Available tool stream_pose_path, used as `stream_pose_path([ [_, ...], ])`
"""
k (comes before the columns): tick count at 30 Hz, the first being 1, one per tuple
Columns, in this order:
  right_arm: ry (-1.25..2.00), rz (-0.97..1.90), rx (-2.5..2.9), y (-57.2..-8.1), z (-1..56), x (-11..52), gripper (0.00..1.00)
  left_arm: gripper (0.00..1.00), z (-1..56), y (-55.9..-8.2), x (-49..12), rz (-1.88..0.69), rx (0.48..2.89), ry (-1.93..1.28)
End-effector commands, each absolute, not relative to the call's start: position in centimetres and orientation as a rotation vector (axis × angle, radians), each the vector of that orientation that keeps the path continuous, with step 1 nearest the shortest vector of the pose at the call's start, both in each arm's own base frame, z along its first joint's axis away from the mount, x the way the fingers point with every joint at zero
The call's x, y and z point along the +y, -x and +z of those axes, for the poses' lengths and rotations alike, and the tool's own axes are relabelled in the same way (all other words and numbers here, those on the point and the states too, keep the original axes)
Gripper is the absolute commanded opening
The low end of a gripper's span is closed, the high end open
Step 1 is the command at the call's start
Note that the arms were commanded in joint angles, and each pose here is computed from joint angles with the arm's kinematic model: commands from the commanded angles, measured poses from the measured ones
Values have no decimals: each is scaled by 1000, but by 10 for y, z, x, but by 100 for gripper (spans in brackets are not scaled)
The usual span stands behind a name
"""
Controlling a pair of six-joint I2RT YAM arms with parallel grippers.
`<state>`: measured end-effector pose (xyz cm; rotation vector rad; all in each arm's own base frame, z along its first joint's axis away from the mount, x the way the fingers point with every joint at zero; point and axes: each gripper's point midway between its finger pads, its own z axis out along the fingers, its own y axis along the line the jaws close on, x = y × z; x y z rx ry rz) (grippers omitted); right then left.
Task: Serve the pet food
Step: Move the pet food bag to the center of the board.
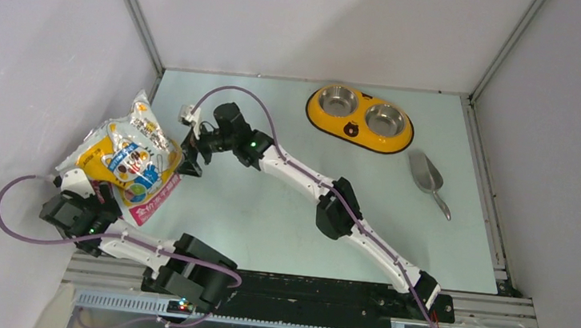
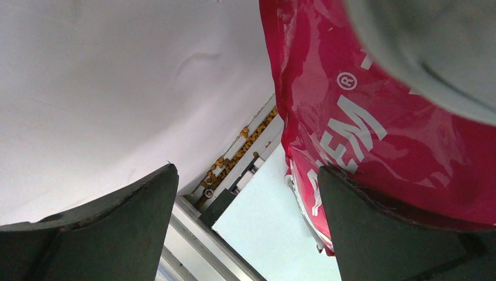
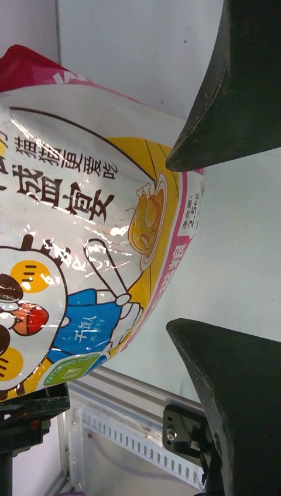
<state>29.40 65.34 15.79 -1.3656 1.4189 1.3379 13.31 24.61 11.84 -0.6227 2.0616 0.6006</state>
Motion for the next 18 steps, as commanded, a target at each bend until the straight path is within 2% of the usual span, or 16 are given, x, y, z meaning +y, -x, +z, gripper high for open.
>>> stream_pose_path([
  [1, 1377, 1311, 1269, -296, 176, 661, 99, 98, 98, -155, 211, 379, 2122, 567],
  [10, 1401, 1364, 1169, -287, 178, 666, 96, 98, 92, -154, 207, 373, 2152, 553],
  [15, 1451, 1439, 1107, -268, 179, 667, 84, 98, 84, -153, 199, 343, 2176, 528],
  [18, 1460, 1470, 1095, -258, 181, 668, 81, 98, 83, -153, 197, 338, 2188, 513],
])
